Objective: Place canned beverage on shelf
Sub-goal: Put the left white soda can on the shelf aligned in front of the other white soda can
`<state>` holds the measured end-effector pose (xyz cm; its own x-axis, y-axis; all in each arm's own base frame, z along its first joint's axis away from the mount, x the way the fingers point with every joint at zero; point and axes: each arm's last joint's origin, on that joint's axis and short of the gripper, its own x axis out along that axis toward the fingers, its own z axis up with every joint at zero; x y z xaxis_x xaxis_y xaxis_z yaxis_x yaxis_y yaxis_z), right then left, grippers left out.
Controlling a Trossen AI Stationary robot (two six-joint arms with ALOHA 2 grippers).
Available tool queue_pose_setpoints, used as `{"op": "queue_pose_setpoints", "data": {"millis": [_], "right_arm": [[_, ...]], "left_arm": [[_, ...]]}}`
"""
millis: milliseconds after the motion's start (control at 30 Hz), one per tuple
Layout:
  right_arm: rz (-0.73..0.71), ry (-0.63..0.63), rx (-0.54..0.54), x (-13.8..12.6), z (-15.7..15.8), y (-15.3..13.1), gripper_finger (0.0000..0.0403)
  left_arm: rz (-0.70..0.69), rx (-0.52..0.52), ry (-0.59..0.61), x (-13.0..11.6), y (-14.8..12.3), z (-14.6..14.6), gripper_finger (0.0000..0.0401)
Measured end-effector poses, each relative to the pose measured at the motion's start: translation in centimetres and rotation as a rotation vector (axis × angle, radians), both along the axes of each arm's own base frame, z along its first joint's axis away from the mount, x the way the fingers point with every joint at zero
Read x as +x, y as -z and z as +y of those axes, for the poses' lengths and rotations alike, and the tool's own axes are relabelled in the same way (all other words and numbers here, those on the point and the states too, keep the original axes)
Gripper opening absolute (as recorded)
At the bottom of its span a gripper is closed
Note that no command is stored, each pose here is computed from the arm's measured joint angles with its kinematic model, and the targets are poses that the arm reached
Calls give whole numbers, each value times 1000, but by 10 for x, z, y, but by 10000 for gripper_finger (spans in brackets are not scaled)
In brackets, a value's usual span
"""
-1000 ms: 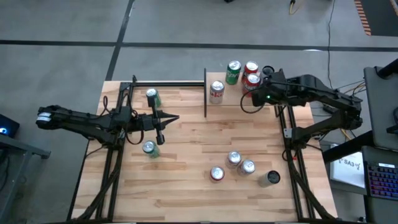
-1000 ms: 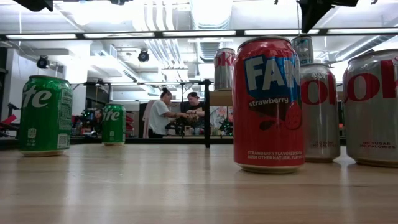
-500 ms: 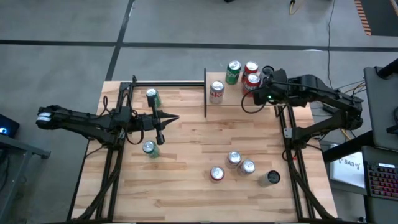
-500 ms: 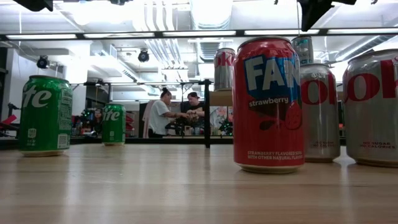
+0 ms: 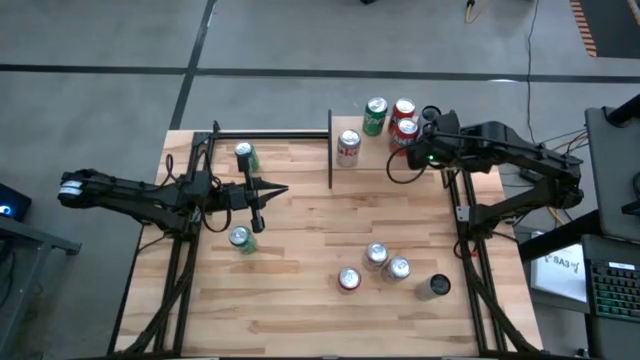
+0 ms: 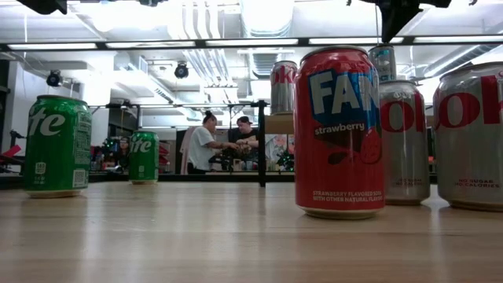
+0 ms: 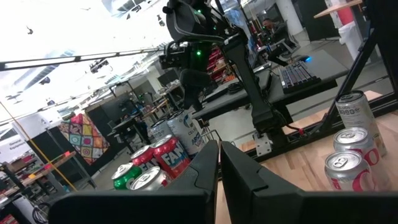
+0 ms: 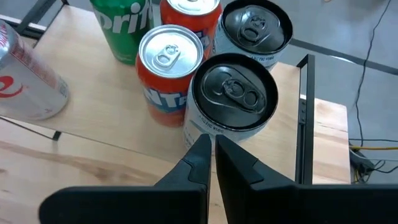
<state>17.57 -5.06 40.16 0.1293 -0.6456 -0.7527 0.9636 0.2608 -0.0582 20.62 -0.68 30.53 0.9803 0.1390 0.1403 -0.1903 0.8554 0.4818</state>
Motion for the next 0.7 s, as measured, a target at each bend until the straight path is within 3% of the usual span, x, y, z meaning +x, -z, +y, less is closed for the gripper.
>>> {"op": "queue_pose_setpoints", "data": {"millis": [700], "right_arm": [[-7,12,-36,-11,1,-1,13]], "left_arm": [[0,0,0,0,0,0,2]]}}
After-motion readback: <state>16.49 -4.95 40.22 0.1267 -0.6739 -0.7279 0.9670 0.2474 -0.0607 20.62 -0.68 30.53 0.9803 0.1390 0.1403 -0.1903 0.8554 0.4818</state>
